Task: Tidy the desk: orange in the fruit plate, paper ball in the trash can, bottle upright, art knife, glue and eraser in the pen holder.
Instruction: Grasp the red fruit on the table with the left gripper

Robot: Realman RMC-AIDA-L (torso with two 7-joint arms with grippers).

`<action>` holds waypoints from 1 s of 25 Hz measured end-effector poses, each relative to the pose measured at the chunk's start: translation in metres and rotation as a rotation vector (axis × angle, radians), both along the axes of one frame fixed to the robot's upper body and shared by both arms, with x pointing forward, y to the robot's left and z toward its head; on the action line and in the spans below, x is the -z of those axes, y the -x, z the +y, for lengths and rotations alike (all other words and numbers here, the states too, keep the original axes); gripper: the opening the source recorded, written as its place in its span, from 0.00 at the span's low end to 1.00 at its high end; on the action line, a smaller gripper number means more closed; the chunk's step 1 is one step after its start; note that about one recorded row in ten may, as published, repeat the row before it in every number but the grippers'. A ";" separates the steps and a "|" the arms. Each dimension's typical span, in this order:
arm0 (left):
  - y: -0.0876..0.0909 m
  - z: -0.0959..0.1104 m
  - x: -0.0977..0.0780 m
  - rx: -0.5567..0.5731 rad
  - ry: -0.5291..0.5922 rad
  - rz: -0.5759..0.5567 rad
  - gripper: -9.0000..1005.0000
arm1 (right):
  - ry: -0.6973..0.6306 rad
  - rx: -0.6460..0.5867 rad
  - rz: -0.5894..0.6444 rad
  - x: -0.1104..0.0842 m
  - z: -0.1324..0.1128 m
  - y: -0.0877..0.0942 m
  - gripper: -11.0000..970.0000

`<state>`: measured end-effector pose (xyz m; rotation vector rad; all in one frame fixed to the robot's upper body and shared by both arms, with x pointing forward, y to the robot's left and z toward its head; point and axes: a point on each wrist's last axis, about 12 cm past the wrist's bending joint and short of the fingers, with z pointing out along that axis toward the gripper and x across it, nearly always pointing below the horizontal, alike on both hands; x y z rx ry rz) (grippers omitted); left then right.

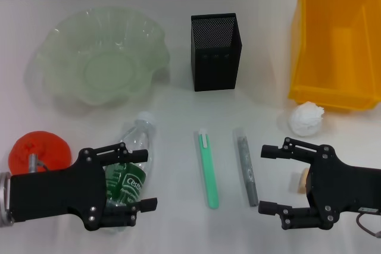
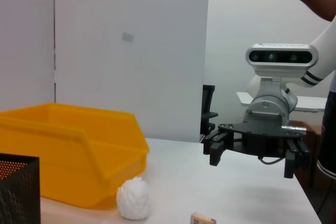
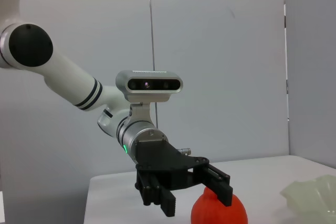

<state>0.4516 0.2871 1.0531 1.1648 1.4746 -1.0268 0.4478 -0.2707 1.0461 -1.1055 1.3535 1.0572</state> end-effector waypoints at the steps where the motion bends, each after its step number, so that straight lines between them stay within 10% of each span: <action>1: 0.000 0.000 0.000 -0.002 0.001 0.000 0.78 | 0.000 0.000 0.000 0.000 0.000 0.000 0.87; 12: -0.001 0.001 -0.001 -0.011 0.005 -0.009 0.76 | 0.001 0.001 0.000 0.000 0.000 -0.001 0.87; 18: 0.015 0.060 -0.004 -0.431 0.084 -0.086 0.75 | 0.002 0.018 0.002 0.001 -0.002 0.001 0.87; 25: 0.031 0.077 0.013 -0.553 0.003 0.000 0.74 | 0.004 0.018 0.006 0.001 -0.001 0.000 0.87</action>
